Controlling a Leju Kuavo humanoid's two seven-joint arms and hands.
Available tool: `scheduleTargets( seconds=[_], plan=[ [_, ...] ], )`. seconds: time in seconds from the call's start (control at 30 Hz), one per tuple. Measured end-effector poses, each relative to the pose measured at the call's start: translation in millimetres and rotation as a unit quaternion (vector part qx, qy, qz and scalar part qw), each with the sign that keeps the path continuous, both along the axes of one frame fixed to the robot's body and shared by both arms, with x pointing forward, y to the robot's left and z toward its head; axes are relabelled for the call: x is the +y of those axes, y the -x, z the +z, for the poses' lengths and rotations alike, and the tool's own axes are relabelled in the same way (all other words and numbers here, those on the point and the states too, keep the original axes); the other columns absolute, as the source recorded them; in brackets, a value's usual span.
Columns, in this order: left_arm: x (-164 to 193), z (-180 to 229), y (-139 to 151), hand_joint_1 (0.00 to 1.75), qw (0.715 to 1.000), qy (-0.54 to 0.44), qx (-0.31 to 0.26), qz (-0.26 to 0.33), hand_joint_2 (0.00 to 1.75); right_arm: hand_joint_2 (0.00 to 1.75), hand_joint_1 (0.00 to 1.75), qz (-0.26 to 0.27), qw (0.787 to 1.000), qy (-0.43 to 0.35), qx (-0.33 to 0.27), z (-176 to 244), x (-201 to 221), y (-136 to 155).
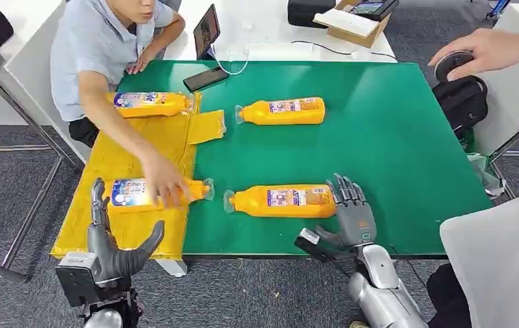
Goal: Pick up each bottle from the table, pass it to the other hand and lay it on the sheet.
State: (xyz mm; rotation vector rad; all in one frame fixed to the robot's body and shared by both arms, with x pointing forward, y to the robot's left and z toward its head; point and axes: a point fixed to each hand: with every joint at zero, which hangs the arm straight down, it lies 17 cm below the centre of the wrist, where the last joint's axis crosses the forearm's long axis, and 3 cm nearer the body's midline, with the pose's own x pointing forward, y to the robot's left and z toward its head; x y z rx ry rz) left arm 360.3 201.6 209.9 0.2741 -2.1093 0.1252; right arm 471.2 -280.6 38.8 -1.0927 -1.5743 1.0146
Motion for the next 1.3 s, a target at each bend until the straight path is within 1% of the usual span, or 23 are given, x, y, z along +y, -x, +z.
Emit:
scheduleTargets(
  seconds=[0.1,0.27,0.47,0.6,0.9,1.07,1.1,1.13,1.17,1.23,1.27,1.3],
  plan=[
    [-6,3,0,0.00,1.000,0.000,-0.004,-0.006,1.75,1.75,0.00,-0.009,1.000,-0.002,0.018,-8,-7,-6],
    [-15,9,-4,0.00,1.000,-0.005,-0.013,-0.014,1.75,1.75,0.00,-0.007,1.000,-0.003,0.024,-6,-6,-21],
    [-31,13,-12,0.00,0.999,-0.010,-0.020,-0.032,1.75,1.75,0.00,0.011,0.999,0.004,0.033,-3,19,-35],
    [-38,13,-15,0.00,0.999,-0.012,-0.021,-0.040,1.75,1.75,0.00,0.021,0.999,0.004,0.036,-2,33,-39],
    [-43,9,-19,0.00,0.999,-0.016,-0.017,-0.044,1.75,1.75,0.00,0.034,0.998,0.000,0.054,-8,47,-40],
    [-49,7,-21,0.00,0.998,-0.018,-0.014,-0.052,1.75,1.75,0.02,0.035,0.995,-0.011,0.097,-21,54,-41],
    [-51,8,-23,0.00,0.998,-0.018,-0.015,-0.054,1.75,1.75,1.33,0.035,0.993,-0.012,0.109,-24,54,-43],
    [-52,8,-24,0.00,0.998,-0.018,-0.015,-0.056,1.75,1.75,1.61,0.035,0.992,-0.013,0.122,-26,56,-45],
    [-54,9,-25,0.00,0.998,-0.017,-0.015,-0.059,1.75,1.75,1.71,0.034,0.990,-0.012,0.135,-30,57,-45],
    [-56,8,-27,0.00,0.998,-0.017,-0.013,-0.064,1.75,1.75,1.71,0.038,0.985,-0.007,0.168,-39,61,-46],
    [-58,8,-27,0.00,0.998,-0.017,-0.013,-0.066,1.75,1.75,1.75,0.039,0.983,-0.002,0.177,-41,61,-46],
    [-60,8,-28,0.00,0.997,-0.017,-0.013,-0.069,1.75,1.75,1.75,0.040,0.982,0.002,0.184,-43,62,-47]
  ],
)
